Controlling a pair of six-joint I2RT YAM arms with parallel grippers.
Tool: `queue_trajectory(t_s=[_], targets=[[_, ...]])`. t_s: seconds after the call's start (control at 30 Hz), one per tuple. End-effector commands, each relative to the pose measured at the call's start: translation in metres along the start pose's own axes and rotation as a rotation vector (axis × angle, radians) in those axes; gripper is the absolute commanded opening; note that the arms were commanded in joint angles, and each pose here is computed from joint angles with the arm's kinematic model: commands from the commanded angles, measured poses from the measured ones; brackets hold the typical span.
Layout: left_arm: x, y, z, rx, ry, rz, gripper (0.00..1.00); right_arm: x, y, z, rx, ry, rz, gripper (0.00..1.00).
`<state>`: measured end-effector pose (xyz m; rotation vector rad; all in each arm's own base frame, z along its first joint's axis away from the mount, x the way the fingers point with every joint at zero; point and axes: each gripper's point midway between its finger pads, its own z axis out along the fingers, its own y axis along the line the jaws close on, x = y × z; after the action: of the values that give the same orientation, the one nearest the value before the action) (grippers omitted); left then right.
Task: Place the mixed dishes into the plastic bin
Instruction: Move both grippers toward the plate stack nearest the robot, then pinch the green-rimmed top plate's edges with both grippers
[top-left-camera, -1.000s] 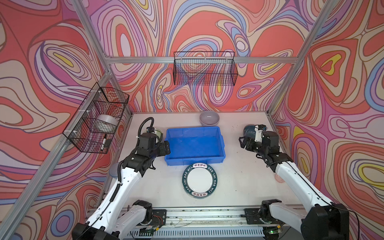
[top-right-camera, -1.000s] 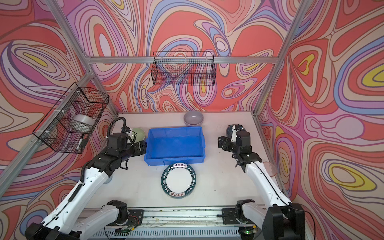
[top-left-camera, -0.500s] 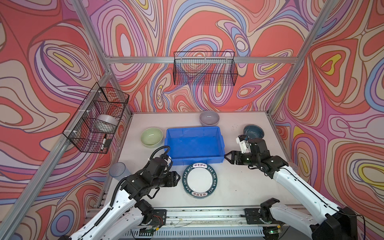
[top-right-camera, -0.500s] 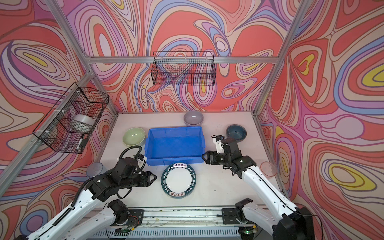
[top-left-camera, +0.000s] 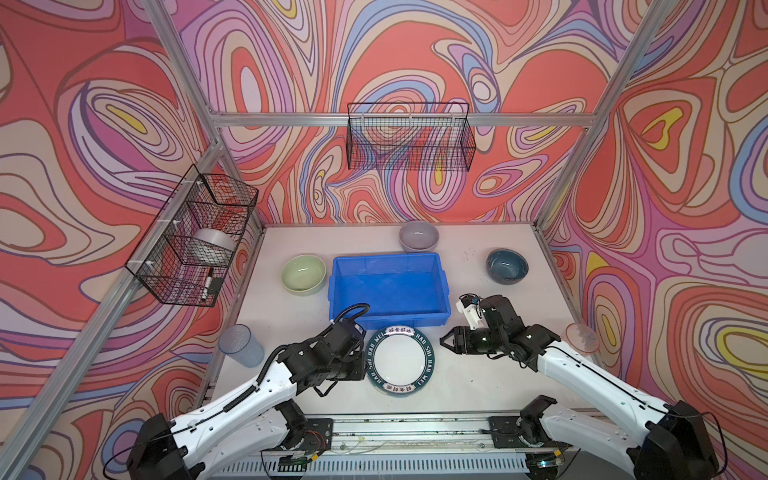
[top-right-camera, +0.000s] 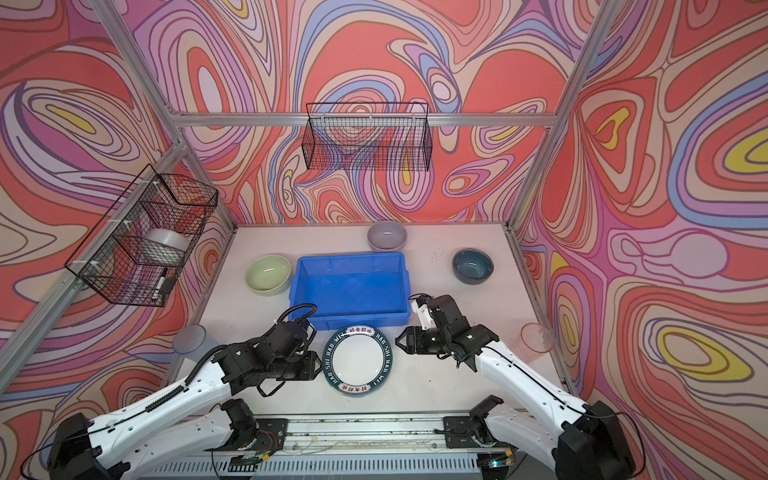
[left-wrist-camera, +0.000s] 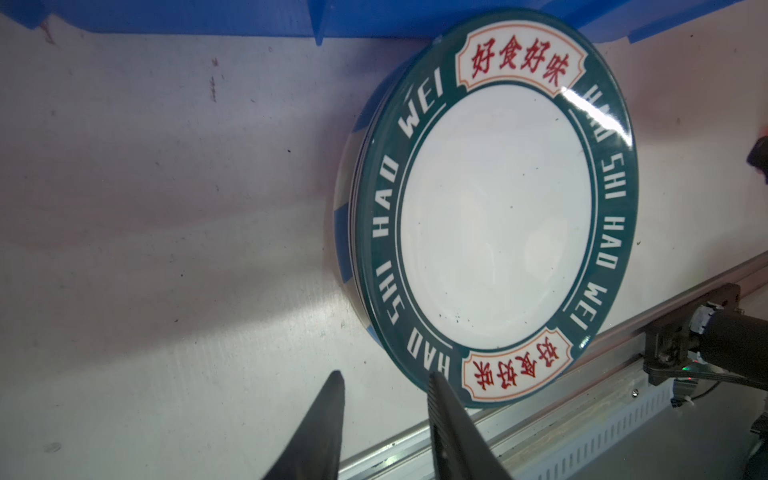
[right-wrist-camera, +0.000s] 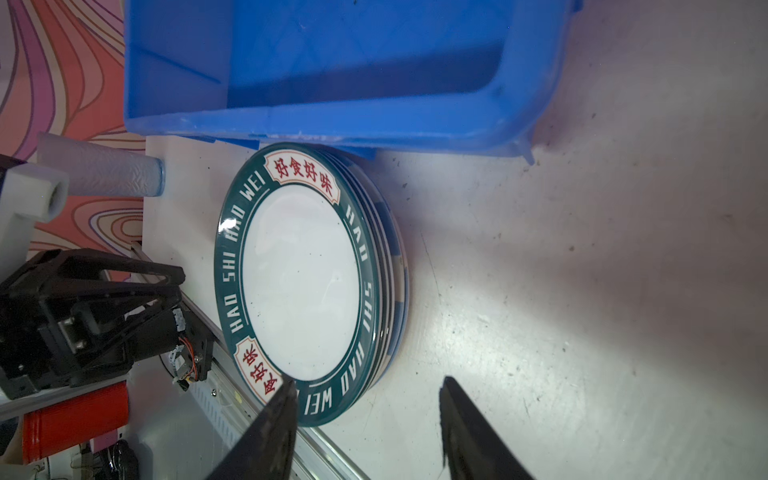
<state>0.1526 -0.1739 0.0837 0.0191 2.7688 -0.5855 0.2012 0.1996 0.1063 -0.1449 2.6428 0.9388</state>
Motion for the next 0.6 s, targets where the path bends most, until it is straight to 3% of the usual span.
queue_trajectory(t_s=[0.0,0.27,0.57], targets=[[-0.004,0.004,0.006,-0.012,-0.038,-0.024,0.36,0.002,0.001,0.010,-0.007,-0.006,0.014,0.52],[0.001,0.013,0.021,-0.023,-0.041,-0.034,0.27,0.017,0.007,0.035,-0.003,0.050,-0.008,0.46],[-0.002,0.010,0.026,-0.012,-0.050,-0.036,0.25,0.020,0.001,0.045,0.021,0.054,-0.001,0.43]])
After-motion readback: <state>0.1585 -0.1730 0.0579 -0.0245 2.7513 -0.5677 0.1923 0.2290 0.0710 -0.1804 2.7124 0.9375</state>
